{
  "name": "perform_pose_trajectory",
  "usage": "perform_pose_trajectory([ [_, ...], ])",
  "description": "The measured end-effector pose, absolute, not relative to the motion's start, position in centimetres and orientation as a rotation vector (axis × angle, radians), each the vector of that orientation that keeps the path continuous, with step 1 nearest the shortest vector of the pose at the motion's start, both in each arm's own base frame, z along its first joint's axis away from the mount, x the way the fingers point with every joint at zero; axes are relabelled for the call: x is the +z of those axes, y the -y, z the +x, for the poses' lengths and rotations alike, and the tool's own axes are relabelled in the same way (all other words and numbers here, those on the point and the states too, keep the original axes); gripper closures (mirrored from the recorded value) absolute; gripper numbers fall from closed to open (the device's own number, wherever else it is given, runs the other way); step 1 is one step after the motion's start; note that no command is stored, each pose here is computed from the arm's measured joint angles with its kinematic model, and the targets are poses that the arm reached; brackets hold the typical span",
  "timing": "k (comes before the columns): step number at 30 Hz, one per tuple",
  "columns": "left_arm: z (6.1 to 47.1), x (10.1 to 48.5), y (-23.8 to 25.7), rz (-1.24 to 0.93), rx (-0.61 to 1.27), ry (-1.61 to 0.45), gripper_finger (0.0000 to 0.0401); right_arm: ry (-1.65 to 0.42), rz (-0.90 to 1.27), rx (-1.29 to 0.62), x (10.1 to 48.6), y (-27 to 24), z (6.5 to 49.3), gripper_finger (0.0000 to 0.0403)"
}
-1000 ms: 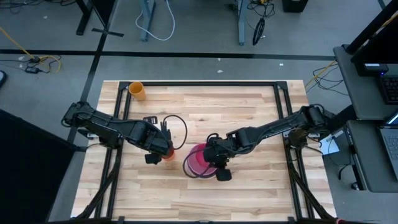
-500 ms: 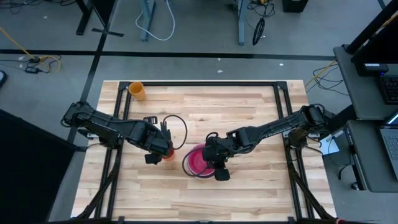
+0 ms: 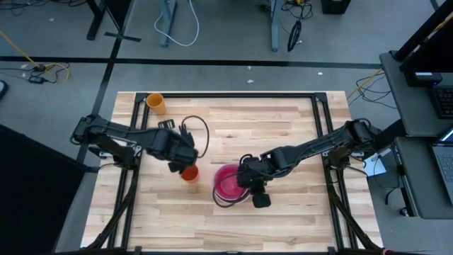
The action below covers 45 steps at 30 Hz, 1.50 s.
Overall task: Nest bowls inside each other
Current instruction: Stack the yellow cup on top of the orange cup
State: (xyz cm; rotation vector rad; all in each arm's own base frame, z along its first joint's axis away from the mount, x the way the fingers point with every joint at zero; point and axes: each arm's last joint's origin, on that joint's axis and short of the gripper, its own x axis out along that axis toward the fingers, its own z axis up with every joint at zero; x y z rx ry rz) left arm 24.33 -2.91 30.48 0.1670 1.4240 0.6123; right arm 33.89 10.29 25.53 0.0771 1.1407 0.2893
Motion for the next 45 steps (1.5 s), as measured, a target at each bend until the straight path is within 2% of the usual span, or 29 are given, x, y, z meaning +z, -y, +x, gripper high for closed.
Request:
perform_pose_trajectory([
  [8,25.2,30.7,-1.9,0.133,0.728,-1.391,0.0398,-1.084,-0.106,0.192,27.1,-9.2,33.0,0.0314],
  [15,24.1,31.5,-8.5,-0.070,1.014,-1.342,0.0398,-1.049,-0.121,0.192,27.9,-8.9,32.7,0.0314],
  [21,21.5,31.5,-14.1,-0.210,1.182,-1.372,0.0398,-1.053,-0.119,0.192,27.9,-9.0,32.7,0.0314],
  [24,19.9,31.4,-16.2,-0.331,1.175,-1.402,0.0398,-1.054,-0.110,0.187,27.9,-9.0,32.7,0.0314],
  [31,17.1,31.2,-19.6,-0.513,1.016,-1.417,0.0393,-1.052,-0.129,0.198,27.9,-9.0,32.7,0.0314],
  [36,15.4,30.8,-21.5,-0.631,0.959,-1.383,0.0345,-1.039,-0.159,0.217,27.9,-9.0,32.8,0.0314],
  [45,13.4,29.9,-23.9,-0.722,0.963,-1.359,0.0200,-0.904,-0.243,0.271,28.6,-9.1,33.8,0.0314],
])
